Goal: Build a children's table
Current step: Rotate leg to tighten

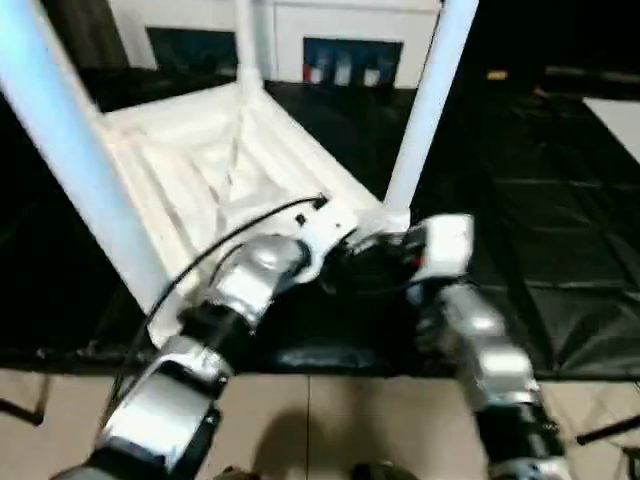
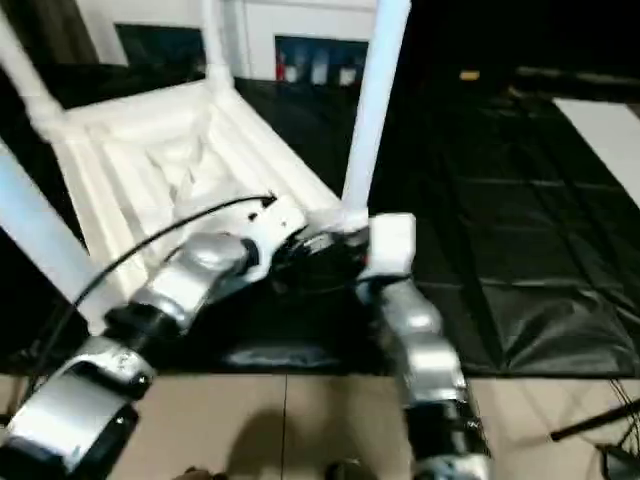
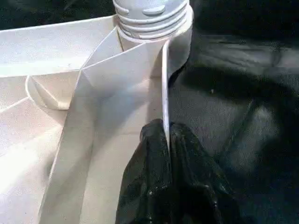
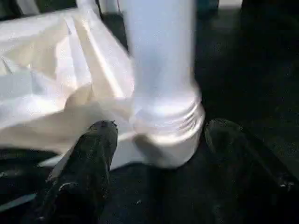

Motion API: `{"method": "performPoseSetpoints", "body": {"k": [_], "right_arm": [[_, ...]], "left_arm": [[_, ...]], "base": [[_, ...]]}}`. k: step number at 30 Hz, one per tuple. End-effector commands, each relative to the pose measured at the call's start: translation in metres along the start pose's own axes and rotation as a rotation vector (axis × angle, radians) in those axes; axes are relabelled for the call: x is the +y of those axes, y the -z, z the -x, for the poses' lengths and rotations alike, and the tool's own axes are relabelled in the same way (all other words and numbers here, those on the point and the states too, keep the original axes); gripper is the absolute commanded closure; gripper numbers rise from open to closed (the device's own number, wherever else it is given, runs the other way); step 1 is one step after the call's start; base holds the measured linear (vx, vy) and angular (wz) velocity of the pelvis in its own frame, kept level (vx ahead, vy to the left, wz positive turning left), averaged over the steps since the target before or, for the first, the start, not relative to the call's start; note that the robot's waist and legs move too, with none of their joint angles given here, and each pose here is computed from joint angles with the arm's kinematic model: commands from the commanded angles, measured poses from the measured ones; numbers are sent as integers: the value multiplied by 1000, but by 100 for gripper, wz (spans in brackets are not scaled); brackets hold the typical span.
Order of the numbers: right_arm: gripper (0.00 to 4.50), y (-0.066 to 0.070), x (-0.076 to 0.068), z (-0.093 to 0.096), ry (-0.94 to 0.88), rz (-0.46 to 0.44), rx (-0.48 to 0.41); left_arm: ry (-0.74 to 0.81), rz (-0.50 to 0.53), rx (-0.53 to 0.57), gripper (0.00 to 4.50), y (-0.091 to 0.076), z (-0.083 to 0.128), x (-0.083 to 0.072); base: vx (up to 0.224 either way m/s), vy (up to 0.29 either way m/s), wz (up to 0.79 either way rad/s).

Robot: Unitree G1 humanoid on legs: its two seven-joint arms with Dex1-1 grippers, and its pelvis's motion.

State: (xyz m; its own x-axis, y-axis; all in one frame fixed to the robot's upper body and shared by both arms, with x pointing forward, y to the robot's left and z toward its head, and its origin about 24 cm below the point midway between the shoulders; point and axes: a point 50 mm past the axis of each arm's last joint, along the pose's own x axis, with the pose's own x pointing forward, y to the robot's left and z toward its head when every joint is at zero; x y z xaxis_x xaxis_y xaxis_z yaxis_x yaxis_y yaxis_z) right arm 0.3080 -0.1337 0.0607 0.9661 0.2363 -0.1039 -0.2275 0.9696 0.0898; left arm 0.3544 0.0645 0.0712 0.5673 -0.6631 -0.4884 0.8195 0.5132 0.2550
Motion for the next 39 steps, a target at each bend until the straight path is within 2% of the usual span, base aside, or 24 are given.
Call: {"method": "performPoseSetpoints", "body": {"k": [1,4,5,6,8,9,10,12,18,27,28,30,32,34,35,39], "right_arm": [[84,-5,-12,13,-1,58,-16],[54,-9,-19,22,-40,84,-23],[54,-13,-23,33,-141,101,-13],[43,-13,-24,36,-173,109,-5],[26,-17,-28,51,-349,136,51],[17,-17,-28,51,-349,136,51],[17,-18,-31,60,-443,158,87],[2,-18,-34,68,-553,192,149],[2,-15,-38,64,-578,264,207],[2,-5,-31,49,-619,322,272],[30,-3,-31,49,-625,339,281],[30,-2,-31,49,-630,340,284],[58,-2,-31,48,-626,333,279],[58,-4,-31,47,-622,317,260],[80,-5,-31,47,-622,313,256],[106,-5,-29,46,-628,309,253]], "left_arm": [[84,-66,-39,450,-4,4,-8],[141,-98,-39,450,0,9,-11],[218,-130,-38,450,5,16,-15],[235,-135,-34,450,7,18,-16],[354,-179,-23,450,15,29,-21],[354,-179,-23,450,15,29,-21],[436,-221,-15,450,19,37,-24],[505,-238,3,450,21,45,-27],[522,-243,-3,450,18,48,-27],[524,-242,-5,450,16,47,-29],[520,-241,-6,450,16,47,-28],[517,-241,-6,450,15,47,-28],[515,-240,-5,450,15,47,-28],[514,-239,-4,450,16,48,-27],[514,-239,-2,450,16,48,-27],[517,-237,3,450,17,48,-27]], "base": [[0,0,0],[0,0,0],[0,0,0],[0,0,0],[0,0,0],[0,0,0],[0,0,0],[0,0,0],[0,0,0],[0,0,0],[0,0,0],[0,0,0],[0,0,0],[0,0,0],[0,0,0],[0,0,0]]}}
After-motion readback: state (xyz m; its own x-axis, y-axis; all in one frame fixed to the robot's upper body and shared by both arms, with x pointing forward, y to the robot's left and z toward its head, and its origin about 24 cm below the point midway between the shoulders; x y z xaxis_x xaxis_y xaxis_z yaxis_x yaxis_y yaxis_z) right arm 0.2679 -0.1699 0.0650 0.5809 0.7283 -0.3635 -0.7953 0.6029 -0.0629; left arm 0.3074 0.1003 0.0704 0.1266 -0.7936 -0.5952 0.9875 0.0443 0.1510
